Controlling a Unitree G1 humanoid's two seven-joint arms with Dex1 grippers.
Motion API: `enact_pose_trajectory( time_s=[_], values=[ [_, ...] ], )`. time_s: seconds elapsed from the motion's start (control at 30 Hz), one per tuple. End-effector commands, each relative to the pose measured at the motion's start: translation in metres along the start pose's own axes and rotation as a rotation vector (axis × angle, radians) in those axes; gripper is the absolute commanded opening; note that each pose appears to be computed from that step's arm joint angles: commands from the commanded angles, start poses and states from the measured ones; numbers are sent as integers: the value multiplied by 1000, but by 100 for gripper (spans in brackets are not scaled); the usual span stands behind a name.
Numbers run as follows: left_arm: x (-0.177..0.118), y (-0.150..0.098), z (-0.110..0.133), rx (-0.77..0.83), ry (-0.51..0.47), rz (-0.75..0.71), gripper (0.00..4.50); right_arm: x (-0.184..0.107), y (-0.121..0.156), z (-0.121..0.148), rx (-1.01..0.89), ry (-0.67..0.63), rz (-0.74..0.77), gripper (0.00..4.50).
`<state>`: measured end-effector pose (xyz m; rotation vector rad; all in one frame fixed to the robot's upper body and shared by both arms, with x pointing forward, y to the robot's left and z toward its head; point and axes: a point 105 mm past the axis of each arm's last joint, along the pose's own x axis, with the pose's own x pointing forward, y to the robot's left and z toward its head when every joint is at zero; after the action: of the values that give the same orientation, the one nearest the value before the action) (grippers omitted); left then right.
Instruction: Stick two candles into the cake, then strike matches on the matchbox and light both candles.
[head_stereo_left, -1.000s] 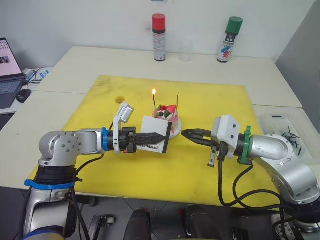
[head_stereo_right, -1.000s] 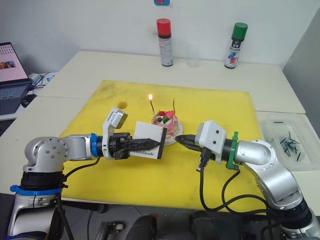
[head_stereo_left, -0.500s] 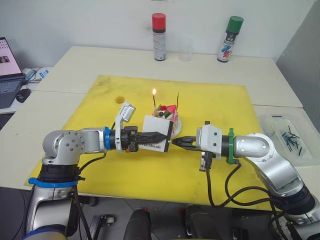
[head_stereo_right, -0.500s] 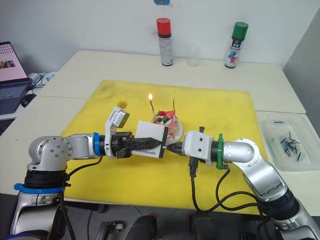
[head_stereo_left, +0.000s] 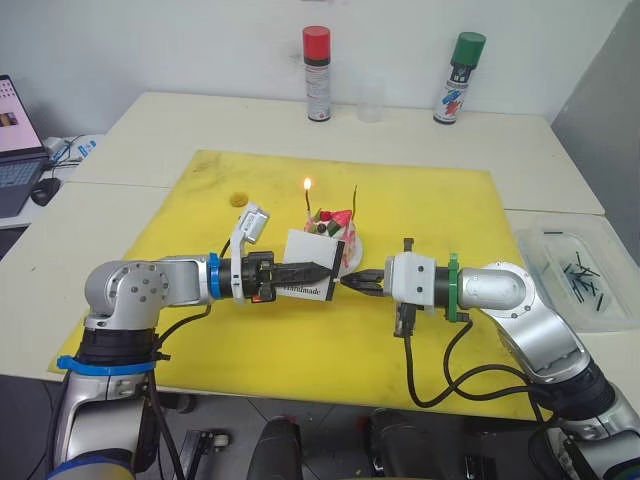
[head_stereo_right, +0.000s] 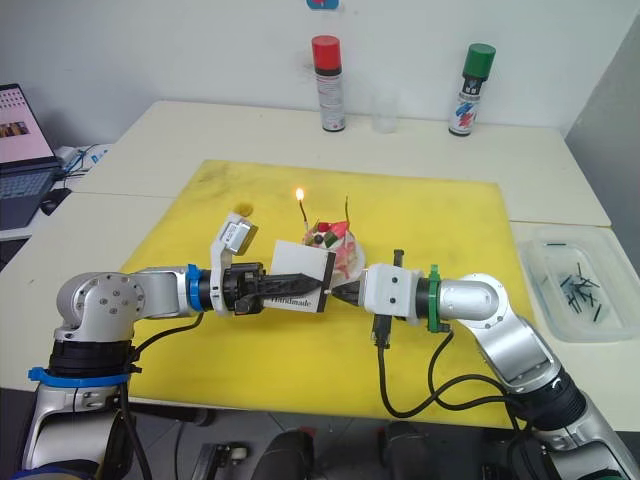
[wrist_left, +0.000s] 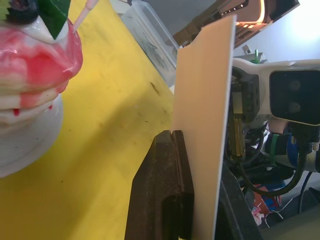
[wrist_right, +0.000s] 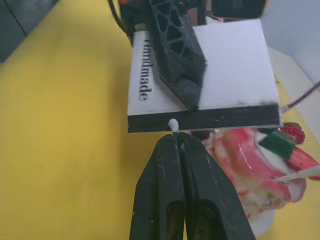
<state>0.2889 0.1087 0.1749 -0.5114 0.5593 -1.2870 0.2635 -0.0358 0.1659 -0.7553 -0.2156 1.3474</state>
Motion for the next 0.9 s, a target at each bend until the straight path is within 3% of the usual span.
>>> enact_pose_trajectory(
  time_s=[0.03, 0.17, 0.3, 0.43, 0.57, 0.9],
  values=[
    [-9, -12, 35, 131, -81, -5, 0, 1, 15, 11, -61, -48, 105, 2],
    [-23, -11, 49, 179, -106, 53, 0, -7, 11, 16, -77, -60, 104, 2],
    [-39, -6, 47, 183, -113, 110, 0, -16, -16, 24, -59, -64, -5, 2],
    [-48, -5, 25, 128, -87, 138, 0, -29, -68, 26, -93, -12, -213, 2],
    [-44, -6, 1, 80, -54, 133, 0, -33, -97, 26, -148, 27, -308, 2],
    [-39, -8, -13, 45, -44, 128, 0, -40, -114, 25, -195, 67, -384, 2]
  ],
)
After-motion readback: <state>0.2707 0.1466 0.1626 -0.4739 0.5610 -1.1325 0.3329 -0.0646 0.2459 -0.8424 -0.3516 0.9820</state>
